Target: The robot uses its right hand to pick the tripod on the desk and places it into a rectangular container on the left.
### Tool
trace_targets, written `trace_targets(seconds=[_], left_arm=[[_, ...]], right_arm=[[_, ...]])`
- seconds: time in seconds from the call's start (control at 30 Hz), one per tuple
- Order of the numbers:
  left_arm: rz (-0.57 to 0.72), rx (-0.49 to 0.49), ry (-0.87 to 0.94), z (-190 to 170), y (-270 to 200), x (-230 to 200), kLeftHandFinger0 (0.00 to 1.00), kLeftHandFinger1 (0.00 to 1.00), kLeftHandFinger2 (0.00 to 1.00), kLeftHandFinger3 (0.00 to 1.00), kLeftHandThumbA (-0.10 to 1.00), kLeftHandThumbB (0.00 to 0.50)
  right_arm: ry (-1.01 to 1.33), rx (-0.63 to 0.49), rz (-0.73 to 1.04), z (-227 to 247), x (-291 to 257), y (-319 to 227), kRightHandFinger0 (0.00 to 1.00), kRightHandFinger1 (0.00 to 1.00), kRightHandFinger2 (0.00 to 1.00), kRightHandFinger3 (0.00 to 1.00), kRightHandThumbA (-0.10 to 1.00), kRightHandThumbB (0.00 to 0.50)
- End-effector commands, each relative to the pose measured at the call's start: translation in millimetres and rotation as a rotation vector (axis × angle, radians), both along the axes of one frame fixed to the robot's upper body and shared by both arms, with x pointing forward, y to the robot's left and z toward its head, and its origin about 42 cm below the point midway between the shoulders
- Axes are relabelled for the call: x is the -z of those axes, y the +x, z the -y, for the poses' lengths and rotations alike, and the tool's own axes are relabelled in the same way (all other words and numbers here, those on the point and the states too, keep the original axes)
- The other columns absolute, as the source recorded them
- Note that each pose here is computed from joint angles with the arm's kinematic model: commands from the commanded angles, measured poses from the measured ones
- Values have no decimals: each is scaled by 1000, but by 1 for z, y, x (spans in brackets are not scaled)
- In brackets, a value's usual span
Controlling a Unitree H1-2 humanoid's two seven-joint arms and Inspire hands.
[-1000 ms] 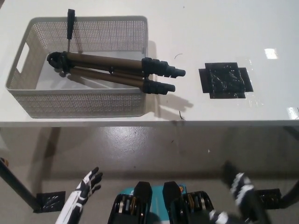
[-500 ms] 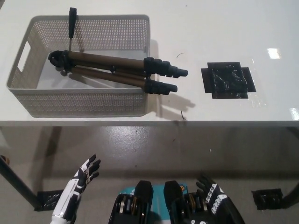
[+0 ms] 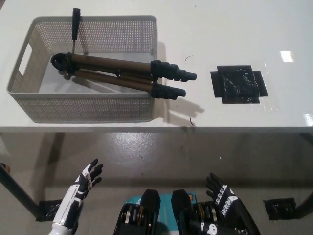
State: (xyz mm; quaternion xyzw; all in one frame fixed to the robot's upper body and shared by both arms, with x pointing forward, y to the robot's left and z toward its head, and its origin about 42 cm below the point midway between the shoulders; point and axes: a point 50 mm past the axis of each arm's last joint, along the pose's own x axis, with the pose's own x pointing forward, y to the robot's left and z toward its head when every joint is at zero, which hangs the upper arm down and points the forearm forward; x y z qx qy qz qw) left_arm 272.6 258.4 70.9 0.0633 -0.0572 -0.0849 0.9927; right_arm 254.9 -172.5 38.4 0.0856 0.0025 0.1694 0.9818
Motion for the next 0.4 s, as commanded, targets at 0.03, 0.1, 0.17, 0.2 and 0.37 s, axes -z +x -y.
trace_targets(seconds=[0.03,0.1,0.17,0.2,0.37], left_arm=[[-1,-7,-9,0,-8,2,1000,1000,1000,1000,1000,205],[-8,-4,-14,0,-8,2,1000,1000,1000,1000,1000,204],[-10,-7,-10,-1,-8,2,1000,1000,1000,1000,1000,208],[-12,-8,-7,-2,-8,3,1000,1000,1000,1000,1000,210],[-19,-9,-11,-1,-12,5,1000,1000,1000,1000,1000,200]], right_arm=[[11,13,69,3,-6,-5,1000,1000,1000,1000,1000,363],[7,13,64,3,-8,-5,1000,1000,1000,1000,1000,365],[12,10,64,2,-9,-3,1000,1000,1000,1000,1000,363],[14,14,70,2,-10,-3,1000,1000,1000,1000,1000,352],[9,21,67,2,-9,-5,1000,1000,1000,1000,1000,358]])
